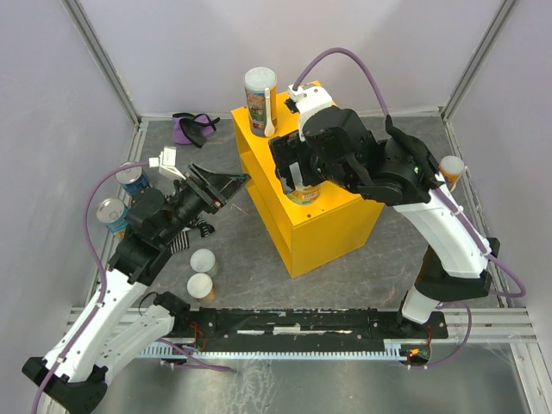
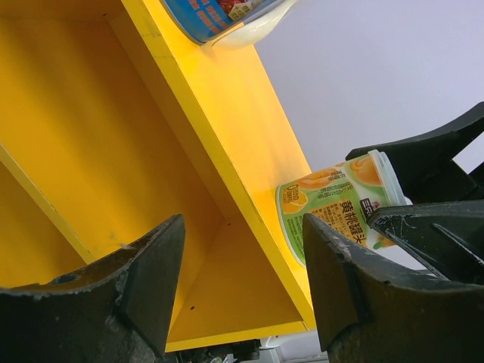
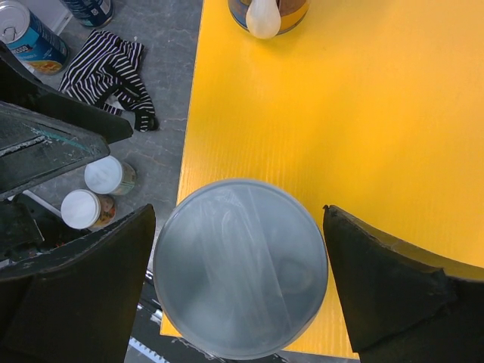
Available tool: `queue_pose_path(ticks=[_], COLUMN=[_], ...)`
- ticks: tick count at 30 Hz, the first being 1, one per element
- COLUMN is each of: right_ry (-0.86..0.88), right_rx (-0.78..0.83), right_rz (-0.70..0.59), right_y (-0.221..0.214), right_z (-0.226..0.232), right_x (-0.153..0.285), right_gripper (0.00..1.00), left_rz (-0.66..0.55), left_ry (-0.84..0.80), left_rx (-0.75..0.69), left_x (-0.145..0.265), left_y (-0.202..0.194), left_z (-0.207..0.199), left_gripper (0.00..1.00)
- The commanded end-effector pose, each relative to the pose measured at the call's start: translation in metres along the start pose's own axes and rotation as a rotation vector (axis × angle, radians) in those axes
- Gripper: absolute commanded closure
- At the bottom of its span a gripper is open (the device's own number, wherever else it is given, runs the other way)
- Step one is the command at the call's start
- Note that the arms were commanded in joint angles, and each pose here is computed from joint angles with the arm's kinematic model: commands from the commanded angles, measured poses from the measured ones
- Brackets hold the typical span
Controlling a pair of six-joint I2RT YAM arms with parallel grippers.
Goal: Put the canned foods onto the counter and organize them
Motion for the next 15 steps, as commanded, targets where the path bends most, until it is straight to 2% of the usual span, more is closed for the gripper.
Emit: queue_pose_path(ticks=[1,10,15], right_ry=[0.017,-0.002,-0.059], right_rx=[-0.042,-0.043,-0.061], right_rz=[-0.081,-0.148,-0.272], right_y=[0.01,0.019,0.033], right_z=[-0.002,-0.009,-0.022], right_x=[0.013,0.025,0.041], right_gripper=[0.01,0.01,0.01], left_rz=[-0.053,-0.061,-0.069], left_ry=[-0.047,-0.041,-0.032], left_rx=[-0.025,-0.049,-0.058], left_x=[0.0,-0.001,-0.002], left_y=[0.01,0.014,0.017], left_z=[-0.011,-0.014,-0.015], left_gripper=[0.3,0.29,0.29])
Point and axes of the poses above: each gripper's point midway between its finger pads, its own x axis back along the fingers, its own z axis along the line the jaws close on, y = z × x, the point moved 10 cm from there along x, back along the fingers, and after that the axes turned 6 degrees about -x, right-handed, at the moved point
